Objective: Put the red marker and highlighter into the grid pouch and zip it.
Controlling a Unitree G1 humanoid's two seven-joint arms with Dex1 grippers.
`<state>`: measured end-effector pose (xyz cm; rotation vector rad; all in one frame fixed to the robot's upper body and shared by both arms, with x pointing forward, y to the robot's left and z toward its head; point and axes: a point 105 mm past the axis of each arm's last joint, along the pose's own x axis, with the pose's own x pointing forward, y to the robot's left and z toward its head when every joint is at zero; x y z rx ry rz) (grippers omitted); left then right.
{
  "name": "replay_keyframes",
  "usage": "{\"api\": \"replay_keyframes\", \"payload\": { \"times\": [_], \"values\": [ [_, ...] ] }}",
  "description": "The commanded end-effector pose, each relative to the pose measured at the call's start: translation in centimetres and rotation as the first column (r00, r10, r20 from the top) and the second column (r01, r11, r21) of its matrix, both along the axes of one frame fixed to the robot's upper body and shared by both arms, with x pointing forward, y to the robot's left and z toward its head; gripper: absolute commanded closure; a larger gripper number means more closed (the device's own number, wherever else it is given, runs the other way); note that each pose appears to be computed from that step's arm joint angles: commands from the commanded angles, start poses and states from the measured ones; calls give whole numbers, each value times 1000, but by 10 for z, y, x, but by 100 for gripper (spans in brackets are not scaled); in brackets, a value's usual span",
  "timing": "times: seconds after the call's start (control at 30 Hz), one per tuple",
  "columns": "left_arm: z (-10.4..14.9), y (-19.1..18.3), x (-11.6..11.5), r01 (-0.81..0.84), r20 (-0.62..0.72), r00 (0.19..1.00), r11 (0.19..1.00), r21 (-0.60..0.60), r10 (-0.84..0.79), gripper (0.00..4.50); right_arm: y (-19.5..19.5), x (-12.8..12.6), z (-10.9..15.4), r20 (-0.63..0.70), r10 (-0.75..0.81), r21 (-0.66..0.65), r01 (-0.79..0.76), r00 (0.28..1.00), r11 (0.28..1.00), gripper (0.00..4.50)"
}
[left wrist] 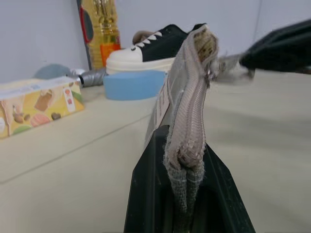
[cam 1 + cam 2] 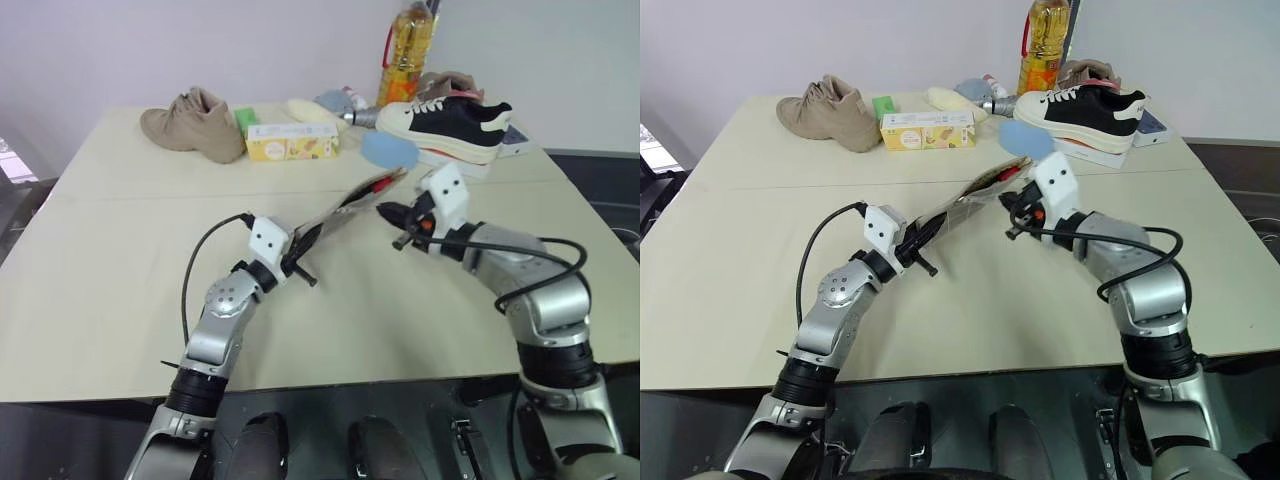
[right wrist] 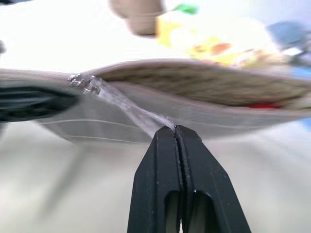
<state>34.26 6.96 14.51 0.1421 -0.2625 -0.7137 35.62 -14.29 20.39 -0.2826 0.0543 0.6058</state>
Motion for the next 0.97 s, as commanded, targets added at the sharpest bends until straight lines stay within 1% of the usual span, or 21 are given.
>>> {"api": "replay_keyframes", "payload": {
  "times": [0.03,0.13,0.2,0.27,0.33,0.37,0.4,0.47,0.53,0.57,0.67,0.77,0.9,0.97],
  "values": [
    [0,19,-6,-21,64,998,997,77,16,450,-51,14,31,124,-192,-20,196,974,980,445],
    [-8,32,-10,-34,57,998,992,121,27,450,-75,19,30,130,-263,-53,271,956,961,445],
    [-12,38,-13,-40,55,998,988,146,32,450,-80,20,23,123,-269,-86,281,955,956,445],
    [-15,42,-14,-43,40,998,988,147,38,450,-75,17,16,104,-237,-113,248,966,962,445],
    [-18,48,-17,-36,6,999,991,133,36,450,-67,10,3,42,-170,-122,174,984,977,445],
    [-20,52,-18,-37,-6,999,990,136,38,379,-63,6,-3,8,-133,-116,133,991,984,394],
    [-22,57,-19,-47,-16,999,988,144,50,347,-61,3,-7,-11,-109,-115,107,994,988,359],
    [-27,71,-21,-88,-41,995,983,163,96,242,-58,-6,-18,-47,-57,-117,51,997,992,255],
    [-34,86,-25,-118,-84,987,978,170,134,146,-55,-17,-25,-52,0,-94,-5,999,996,159],
    [-37,93,-28,-133,-107,982,977,169,153,87,-56,-21,-29,-53,10,-77,-14,999,997,154],
    [-48,118,-37,-205,-159,960,964,172,232,87,-67,-28,-40,-58,-3,-50,0,998,999,154],
    [-63,151,-51,-324,-233,905,932,164,356,87,-80,-33,-47,-60,-26,19,27,998,999,154],
    [-70,174,-68,-419,-271,853,895,153,446,87,-92,-41,-57,-88,-30,63,36,996,997,154],
    [-71,178,-73,-433,-288,841,889,146,457,87,-95,-44,-62,-106,-26,73,34,994,997,154]
  ]
}}
